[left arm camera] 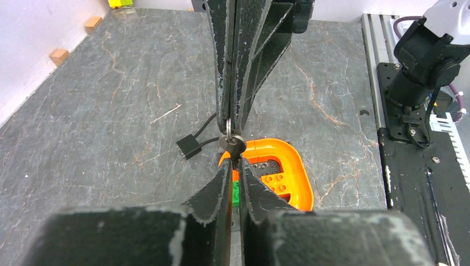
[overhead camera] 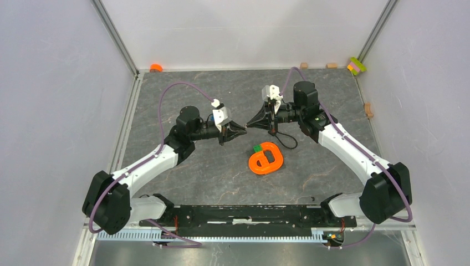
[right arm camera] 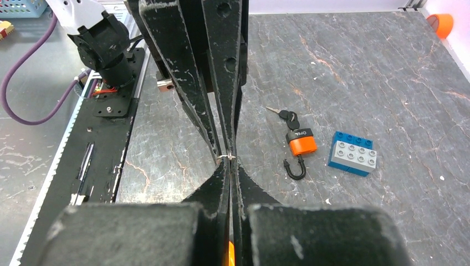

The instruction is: Unlock with the key

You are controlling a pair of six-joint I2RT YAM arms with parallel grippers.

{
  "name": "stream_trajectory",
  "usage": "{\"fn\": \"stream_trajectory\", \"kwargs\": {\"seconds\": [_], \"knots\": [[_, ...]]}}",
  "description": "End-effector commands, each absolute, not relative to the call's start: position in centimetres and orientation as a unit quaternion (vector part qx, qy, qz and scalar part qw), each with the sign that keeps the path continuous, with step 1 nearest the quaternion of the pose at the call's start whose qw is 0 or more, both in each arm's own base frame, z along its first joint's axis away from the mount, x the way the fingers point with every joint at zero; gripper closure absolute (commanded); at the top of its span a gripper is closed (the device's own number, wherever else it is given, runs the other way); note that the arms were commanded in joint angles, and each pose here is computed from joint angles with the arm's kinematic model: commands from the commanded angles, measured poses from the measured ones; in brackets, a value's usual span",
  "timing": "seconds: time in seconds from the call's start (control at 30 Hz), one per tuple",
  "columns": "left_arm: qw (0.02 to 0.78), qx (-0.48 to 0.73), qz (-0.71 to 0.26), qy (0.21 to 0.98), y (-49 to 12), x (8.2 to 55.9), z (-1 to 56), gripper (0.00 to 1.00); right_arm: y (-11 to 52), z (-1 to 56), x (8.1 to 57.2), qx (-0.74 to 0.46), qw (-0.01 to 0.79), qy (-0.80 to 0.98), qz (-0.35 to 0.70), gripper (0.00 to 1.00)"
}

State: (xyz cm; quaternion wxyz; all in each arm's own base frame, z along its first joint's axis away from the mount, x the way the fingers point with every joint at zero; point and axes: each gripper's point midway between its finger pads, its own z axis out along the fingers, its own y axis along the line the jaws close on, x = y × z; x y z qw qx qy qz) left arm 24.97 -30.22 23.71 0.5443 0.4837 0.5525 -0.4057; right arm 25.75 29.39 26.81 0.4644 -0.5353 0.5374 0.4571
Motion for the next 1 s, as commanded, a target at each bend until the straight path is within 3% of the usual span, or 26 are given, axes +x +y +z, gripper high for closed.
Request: {"fn": "stream_trajectory", "kwargs": {"seconds": [0.0, 0.2, 0.4, 0.7, 0.97], "knots": [[0.574, 0.494, -0.393, 0.521, -30.0, 24.5, 25.4, 0.91, 29.2, 27.0, 25.8, -0.543, 0.476, 0.532, 0.442, 1.00], [0.558, 0.512, -0.408, 0.509, -30.1, 23.3, 25.2, 0.96, 29.1, 26.6, 26.2, -0.542, 0.477, 0.541, 0.432, 1.00], [0.519, 0.539, -0.433, 0.502, -30.3, 21.9, 24.4, 0.94, 28.8, 26.2, 27.1, -0.542, 0.482, 0.555, 0.408, 1.00], [0.487, 0.550, -0.452, 0.506, -30.6, 21.3, 23.7, 0.77, 28.7, 26.0, 27.5, -0.546, 0.484, 0.561, 0.391, 1.00], [0.508, 0.528, -0.437, 0.521, -30.8, 22.8, 23.9, 0.88, 28.8, 25.8, 27.2, -0.548, 0.479, 0.559, 0.396, 1.00]]}}
